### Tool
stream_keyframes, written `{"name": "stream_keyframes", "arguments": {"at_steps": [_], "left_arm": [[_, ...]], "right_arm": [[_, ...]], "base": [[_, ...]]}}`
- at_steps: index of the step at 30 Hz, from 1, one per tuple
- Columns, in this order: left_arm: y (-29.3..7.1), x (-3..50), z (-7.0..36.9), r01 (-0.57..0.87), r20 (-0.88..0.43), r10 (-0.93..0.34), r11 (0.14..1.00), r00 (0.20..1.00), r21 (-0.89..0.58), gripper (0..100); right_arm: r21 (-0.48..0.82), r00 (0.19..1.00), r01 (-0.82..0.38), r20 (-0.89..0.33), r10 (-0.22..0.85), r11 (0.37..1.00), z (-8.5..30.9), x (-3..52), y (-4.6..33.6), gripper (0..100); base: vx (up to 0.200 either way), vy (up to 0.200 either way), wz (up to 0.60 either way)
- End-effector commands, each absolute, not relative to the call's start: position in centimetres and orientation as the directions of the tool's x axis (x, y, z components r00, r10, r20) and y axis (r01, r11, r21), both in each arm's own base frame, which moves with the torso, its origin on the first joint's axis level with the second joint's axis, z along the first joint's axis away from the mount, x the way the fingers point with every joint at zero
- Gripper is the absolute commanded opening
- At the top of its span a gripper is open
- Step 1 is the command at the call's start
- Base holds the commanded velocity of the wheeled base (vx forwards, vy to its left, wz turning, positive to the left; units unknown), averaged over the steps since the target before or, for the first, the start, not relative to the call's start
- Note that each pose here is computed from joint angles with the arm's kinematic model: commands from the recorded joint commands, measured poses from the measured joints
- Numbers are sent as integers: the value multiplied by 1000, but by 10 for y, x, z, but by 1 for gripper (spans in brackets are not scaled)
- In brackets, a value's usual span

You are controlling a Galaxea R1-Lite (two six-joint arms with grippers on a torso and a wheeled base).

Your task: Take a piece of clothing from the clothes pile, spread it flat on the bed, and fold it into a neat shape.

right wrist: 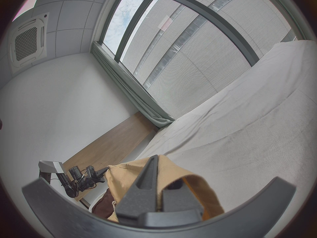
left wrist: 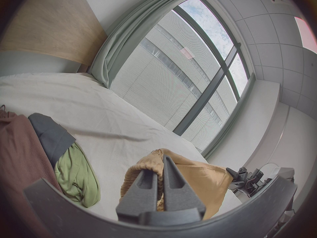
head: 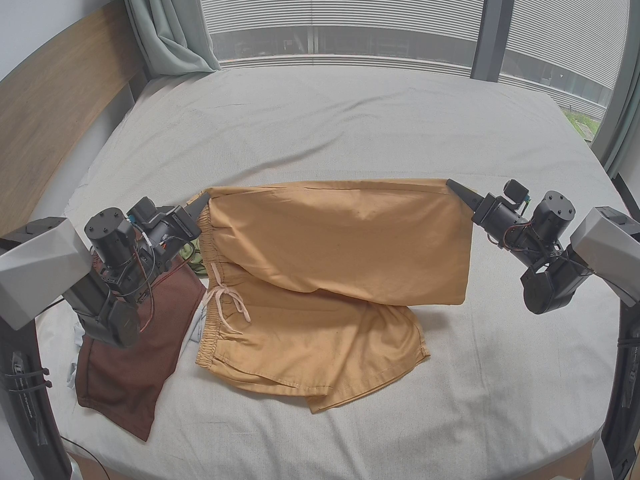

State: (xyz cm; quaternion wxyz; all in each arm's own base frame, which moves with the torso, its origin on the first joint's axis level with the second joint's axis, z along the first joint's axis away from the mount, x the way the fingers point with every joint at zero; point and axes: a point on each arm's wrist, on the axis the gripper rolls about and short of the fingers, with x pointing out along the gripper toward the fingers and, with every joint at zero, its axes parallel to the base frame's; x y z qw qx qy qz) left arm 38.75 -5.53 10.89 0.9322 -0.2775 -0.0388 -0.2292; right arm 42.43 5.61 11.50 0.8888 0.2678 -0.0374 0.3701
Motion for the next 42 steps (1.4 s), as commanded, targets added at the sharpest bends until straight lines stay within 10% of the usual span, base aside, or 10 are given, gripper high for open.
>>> {"name": "stream_keyframes", "arguments": {"at_steps": [1,37,38,39,40,42], "left_arm": [[-61,404,92,436,192,-396,739,898,-514,0],[-60,448,70,444,255,-367,669,895,-595,0],[-60,449,69,446,256,-369,668,894,-596,100],[-61,450,69,449,259,-370,668,892,-593,100],[-62,451,69,453,265,-370,667,891,-591,100],[-62,453,71,461,275,-372,663,887,-590,100]], "right_arm": [[448,723,-678,265,638,582,101,438,58,0],[402,684,-727,360,634,557,73,500,65,0],[399,683,-729,364,634,556,74,500,65,0],[395,680,-731,368,634,556,75,501,65,0],[389,678,-734,374,633,556,77,501,65,100],[384,676,-737,379,632,557,79,502,64,100]], "base": [[0,0,0],[0,0,0],[0,0,0],[0,0,0],[0,0,0],[0,0,0]]}}
